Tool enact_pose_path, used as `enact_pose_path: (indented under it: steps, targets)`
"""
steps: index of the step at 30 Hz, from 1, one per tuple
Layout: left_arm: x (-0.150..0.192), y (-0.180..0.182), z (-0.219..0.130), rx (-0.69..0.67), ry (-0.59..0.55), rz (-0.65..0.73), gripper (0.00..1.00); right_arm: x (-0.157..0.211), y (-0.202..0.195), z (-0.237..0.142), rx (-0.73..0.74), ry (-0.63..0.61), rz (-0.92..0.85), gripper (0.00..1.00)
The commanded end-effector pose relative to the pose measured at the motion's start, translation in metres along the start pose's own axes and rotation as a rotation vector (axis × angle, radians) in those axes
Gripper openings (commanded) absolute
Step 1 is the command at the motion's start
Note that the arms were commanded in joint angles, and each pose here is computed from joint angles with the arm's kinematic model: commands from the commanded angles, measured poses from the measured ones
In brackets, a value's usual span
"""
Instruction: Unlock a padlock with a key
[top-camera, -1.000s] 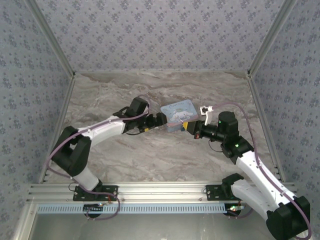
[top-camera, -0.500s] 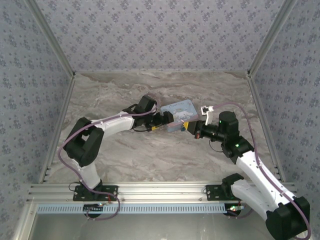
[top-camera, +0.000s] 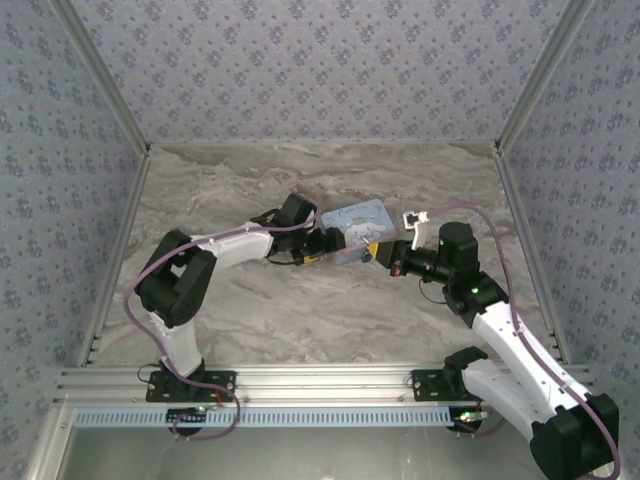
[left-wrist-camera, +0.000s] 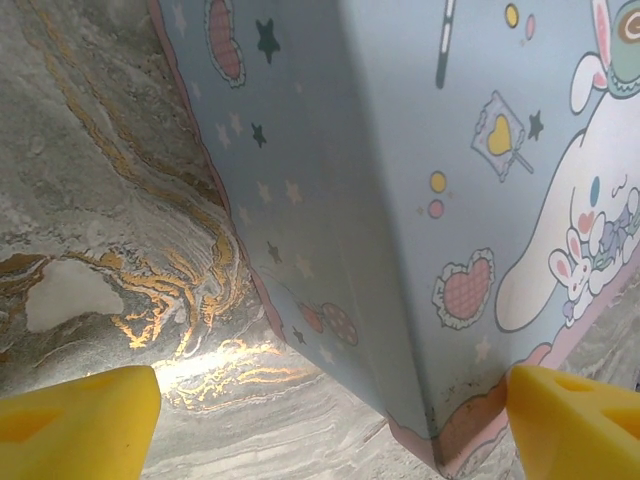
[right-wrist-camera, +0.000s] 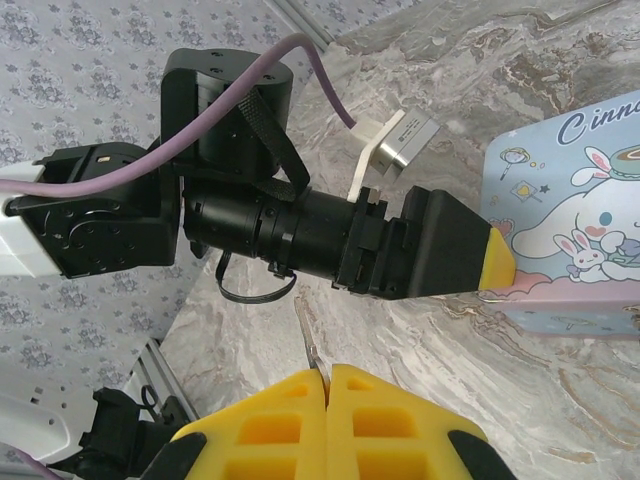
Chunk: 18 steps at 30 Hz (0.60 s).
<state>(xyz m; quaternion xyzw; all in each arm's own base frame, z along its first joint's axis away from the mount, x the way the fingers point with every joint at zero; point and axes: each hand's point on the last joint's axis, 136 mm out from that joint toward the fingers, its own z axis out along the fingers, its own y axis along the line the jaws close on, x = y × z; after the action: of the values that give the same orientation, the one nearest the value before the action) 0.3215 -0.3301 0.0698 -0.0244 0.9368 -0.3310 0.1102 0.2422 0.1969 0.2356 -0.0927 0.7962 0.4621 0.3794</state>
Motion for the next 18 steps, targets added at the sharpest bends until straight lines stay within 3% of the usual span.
enact_pose_path:
  steps: [1, 18]
  targets:
    - [0.012, 0.024, 0.003, -0.109, 0.039, 0.011, 0.87, 0.0, -0.002, -0.001, 0.008, 0.002, 0.013, 0.0]
    - [0.019, 0.078, -0.027, -0.225, 0.044, -0.026, 0.81, 0.001, -0.005, -0.001, 0.017, 0.006, 0.019, 0.0]
